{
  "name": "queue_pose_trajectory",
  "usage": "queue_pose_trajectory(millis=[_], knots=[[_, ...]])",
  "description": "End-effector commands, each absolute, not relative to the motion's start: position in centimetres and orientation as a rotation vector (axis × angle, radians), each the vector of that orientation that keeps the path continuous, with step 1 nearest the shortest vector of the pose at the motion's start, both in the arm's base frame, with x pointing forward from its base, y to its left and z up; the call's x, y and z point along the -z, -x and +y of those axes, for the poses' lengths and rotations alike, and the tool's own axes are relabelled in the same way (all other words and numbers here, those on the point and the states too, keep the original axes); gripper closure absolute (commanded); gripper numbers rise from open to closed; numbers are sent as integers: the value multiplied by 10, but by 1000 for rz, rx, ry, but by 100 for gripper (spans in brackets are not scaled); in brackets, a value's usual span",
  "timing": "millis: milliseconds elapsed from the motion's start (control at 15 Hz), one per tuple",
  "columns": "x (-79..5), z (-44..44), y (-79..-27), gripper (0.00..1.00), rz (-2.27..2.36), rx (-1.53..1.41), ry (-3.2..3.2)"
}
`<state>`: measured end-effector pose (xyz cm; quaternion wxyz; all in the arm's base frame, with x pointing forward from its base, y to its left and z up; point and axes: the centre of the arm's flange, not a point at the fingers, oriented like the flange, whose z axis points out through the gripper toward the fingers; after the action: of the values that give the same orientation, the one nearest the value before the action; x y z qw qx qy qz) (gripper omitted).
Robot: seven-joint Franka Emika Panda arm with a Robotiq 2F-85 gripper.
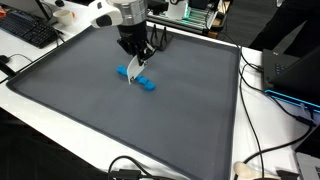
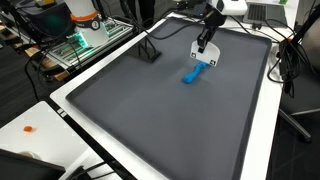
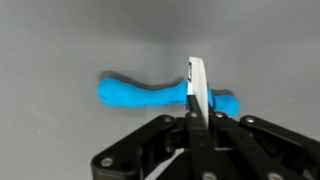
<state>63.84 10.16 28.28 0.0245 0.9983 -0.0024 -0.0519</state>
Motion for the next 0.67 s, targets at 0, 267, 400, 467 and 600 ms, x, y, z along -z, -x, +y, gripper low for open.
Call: queue_pose_trajectory(millis=[0,267,400,467,600], knots=[[-299,89,-627,99,-21,142,-3095],[-296,79,-632,99,-41,120,-3093],[-291,75,-634,99,-53,123,-3092],[-288,73,-634,99,-61,123,-3092],[-284,70,-635,99,-66,116,-3095]])
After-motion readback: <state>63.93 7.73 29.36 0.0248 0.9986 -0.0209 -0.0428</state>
